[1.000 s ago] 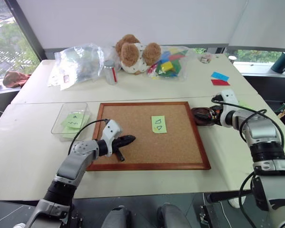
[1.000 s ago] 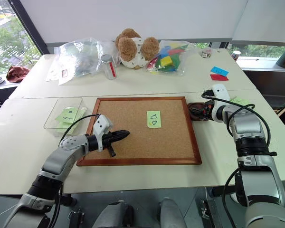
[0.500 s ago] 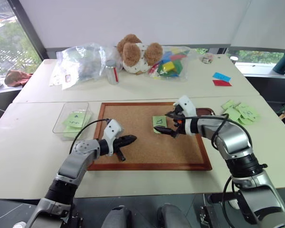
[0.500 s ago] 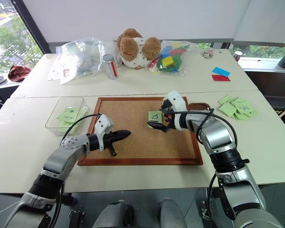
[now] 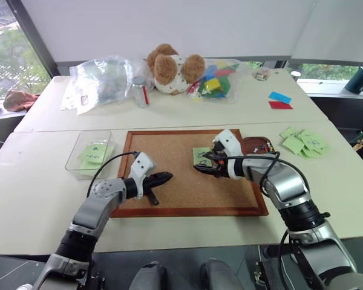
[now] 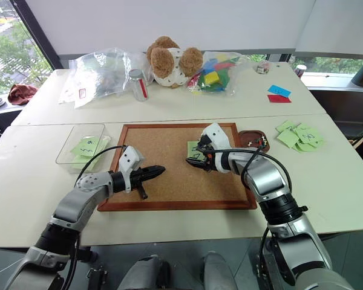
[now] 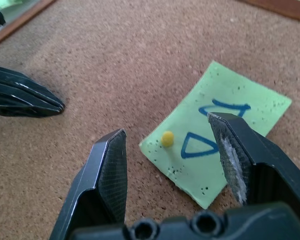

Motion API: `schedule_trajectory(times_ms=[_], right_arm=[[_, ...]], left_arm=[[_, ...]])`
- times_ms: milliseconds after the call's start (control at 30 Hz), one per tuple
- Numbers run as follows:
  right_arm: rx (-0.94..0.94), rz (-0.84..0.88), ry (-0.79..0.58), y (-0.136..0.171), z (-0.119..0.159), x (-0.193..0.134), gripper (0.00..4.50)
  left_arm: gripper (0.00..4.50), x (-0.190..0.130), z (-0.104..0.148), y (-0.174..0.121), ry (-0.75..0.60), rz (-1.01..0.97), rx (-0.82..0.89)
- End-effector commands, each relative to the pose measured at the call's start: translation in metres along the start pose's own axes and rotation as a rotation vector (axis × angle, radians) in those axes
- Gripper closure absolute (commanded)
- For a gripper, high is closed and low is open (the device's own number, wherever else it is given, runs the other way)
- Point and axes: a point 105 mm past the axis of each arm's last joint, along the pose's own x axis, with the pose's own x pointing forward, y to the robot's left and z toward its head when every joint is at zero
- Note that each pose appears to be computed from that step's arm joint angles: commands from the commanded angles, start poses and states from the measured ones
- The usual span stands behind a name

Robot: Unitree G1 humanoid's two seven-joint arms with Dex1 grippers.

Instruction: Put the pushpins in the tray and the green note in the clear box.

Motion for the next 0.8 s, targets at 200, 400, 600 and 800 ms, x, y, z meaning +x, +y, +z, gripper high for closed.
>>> schedule_trajectory(times_ms=[200, 400, 600, 800], right_arm=[[-0.016, 0.000, -0.031, -0.002, 0.008, 0.001, 3.59], [-0.026, 0.006, -0.038, -0.001, 0.013, -0.001, 4.42], [-0.063, 0.017, -0.109, 0.003, 0.045, -0.020, 4.42], [-0.126, 0.024, -0.139, 0.007, 0.063, -0.040, 4.42]], left_arm=[[4.48, -0.006, -0.033, 0.001, 0.114, 0.029, -0.061], [4.48, -0.007, -0.033, 0.001, 0.114, 0.033, -0.063], [4.48, -0.006, -0.036, -0.001, 0.119, 0.030, -0.070], [4.48, -0.003, -0.036, -0.001, 0.116, 0.025, -0.074]])
